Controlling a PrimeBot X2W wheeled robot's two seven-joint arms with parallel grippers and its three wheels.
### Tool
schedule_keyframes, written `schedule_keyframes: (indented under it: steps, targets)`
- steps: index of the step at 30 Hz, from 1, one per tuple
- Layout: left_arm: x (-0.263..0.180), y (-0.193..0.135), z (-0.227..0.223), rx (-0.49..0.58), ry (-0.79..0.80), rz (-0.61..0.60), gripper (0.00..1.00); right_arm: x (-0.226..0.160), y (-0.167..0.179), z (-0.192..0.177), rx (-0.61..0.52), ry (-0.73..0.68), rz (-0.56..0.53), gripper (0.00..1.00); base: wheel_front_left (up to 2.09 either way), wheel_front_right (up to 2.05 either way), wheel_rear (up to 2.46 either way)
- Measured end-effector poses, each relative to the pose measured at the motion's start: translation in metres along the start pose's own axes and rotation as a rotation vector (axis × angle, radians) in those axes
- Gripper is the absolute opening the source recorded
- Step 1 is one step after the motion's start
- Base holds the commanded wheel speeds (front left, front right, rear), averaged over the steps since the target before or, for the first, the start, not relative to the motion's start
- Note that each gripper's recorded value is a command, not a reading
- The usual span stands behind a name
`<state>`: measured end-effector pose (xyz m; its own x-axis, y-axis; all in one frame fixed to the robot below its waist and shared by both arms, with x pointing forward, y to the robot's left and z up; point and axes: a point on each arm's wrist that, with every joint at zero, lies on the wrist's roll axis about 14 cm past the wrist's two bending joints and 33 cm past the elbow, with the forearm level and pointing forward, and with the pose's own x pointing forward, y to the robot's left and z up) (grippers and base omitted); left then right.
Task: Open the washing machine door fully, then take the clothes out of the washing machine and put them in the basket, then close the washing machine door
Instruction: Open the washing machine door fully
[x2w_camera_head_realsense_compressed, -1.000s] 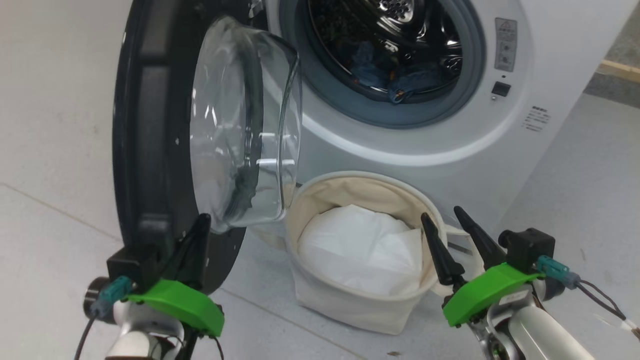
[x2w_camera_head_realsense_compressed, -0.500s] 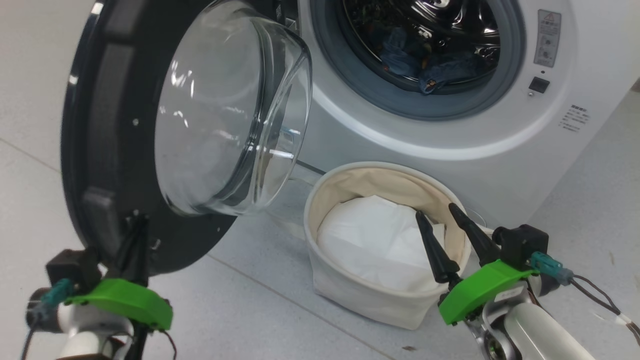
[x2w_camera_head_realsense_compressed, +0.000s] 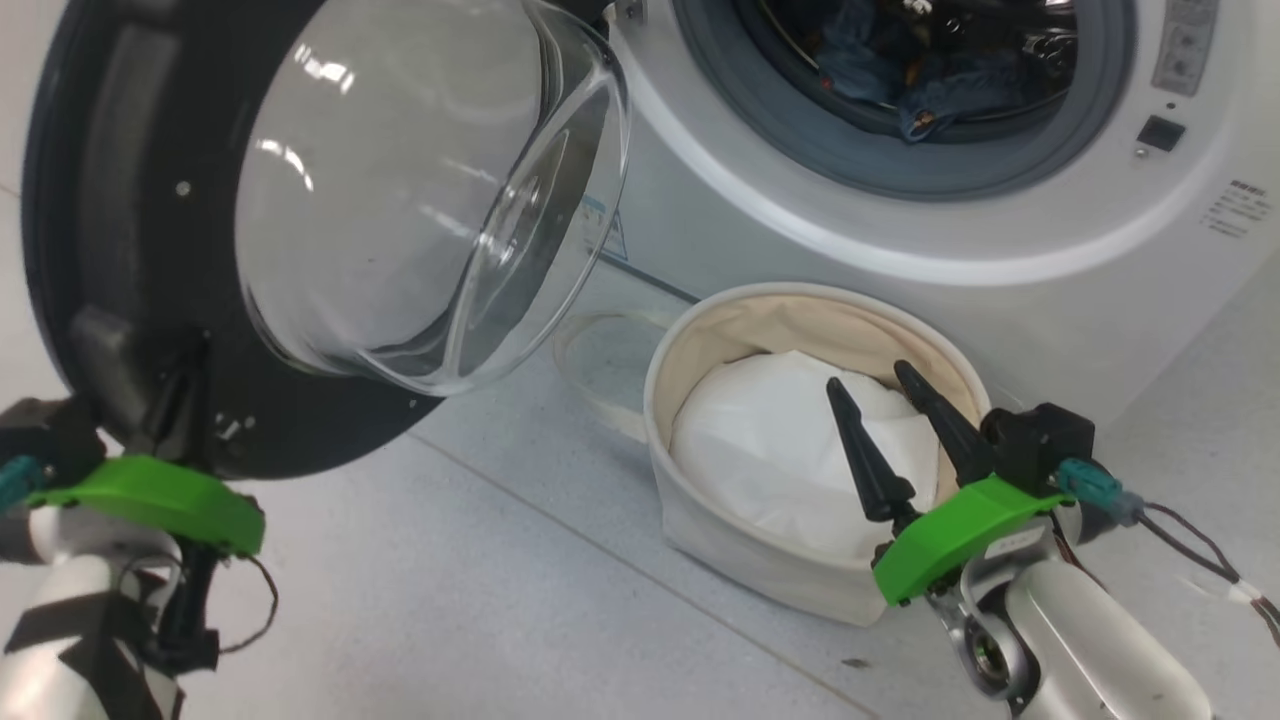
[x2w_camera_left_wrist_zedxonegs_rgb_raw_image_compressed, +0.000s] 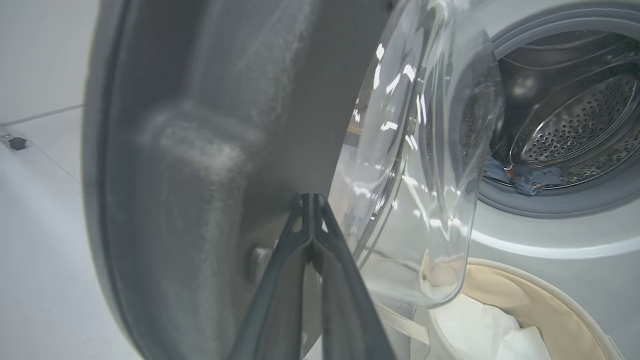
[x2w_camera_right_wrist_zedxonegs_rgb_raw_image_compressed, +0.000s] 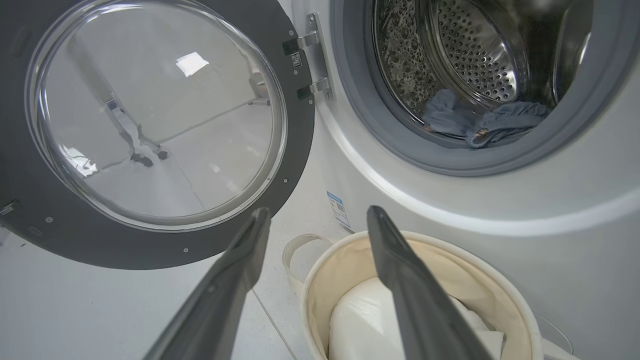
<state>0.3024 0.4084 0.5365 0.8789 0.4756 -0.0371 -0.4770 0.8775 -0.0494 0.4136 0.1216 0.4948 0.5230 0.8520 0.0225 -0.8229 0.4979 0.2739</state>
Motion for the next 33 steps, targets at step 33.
schedule_keyframes:
  steps: [33]
  targets:
    - [0.045, 0.046, 0.008, -0.001, -0.021, 0.125, 0.0, 0.016, -0.019, -0.001, 0.005, -0.026, -0.017, 1.0, 0.0, 0.0, 0.0]
